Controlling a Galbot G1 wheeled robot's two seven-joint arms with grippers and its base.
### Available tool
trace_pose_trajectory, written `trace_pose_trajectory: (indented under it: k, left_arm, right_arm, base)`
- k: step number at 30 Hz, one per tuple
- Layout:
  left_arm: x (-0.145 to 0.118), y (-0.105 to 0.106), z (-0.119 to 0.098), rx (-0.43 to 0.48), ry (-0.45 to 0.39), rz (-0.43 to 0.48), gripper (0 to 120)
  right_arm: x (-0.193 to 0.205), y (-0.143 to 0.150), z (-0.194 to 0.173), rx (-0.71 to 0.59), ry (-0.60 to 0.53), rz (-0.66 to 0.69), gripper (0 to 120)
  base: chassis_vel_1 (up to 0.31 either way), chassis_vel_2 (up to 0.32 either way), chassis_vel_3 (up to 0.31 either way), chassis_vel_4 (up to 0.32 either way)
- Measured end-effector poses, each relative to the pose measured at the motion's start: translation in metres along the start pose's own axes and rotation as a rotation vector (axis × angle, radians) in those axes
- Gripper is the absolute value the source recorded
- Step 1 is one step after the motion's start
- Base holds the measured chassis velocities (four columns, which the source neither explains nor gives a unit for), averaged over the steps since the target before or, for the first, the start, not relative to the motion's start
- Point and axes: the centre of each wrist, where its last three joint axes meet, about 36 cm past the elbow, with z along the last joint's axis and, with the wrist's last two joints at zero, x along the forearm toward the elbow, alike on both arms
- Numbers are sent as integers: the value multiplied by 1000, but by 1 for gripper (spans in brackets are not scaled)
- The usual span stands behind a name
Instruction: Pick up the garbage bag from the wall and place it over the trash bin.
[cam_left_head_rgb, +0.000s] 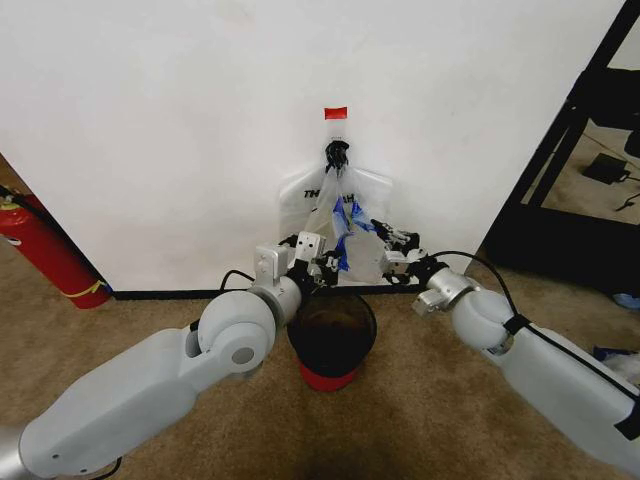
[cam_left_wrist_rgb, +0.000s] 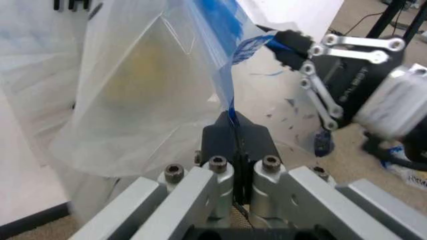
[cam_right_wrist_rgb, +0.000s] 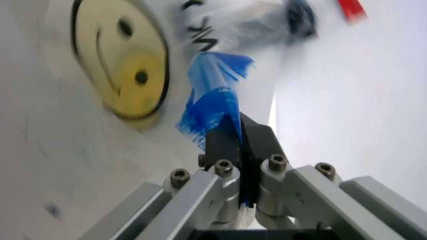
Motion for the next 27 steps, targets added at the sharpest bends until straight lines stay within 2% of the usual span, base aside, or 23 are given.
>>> trace_pose_trajectory:
  k: [4,5,10,12,14,18,27]
  left_arm:
    - [0,3,3,11,-14,-12,0]
    - [0,3,3,11,-14,-12,0]
    - [2,5,14,25,-38,-30,0]
    - [3,5,15,26,-42,-31,0]
    - [6,2,17,34,-50,-25,0]
    - [17,-4,20,39,-53,-4,0]
    - [39,-14,27,35,-58,20,0]
  right_arm:
    - [15,27,-20,-356,33,128,0]
    - [15,27,-20,-356,33,128,0]
    - [21,48,-50,-754,29,346,0]
    - [22,48,-56,-804,34,368,0]
    - [26,45,-70,-931,43,414,0]
    - [40,47,-79,-1014,25,409,0]
    - [63,57,-90,-1035,14,386,0]
  base:
    - [0,0,0,0]
    - [0,0,0,0]
    - [0,0,0,0]
    - [0,0,0,0]
    - [0,0,0,0]
    - [0,0,0,0]
    - [0,0,0,0]
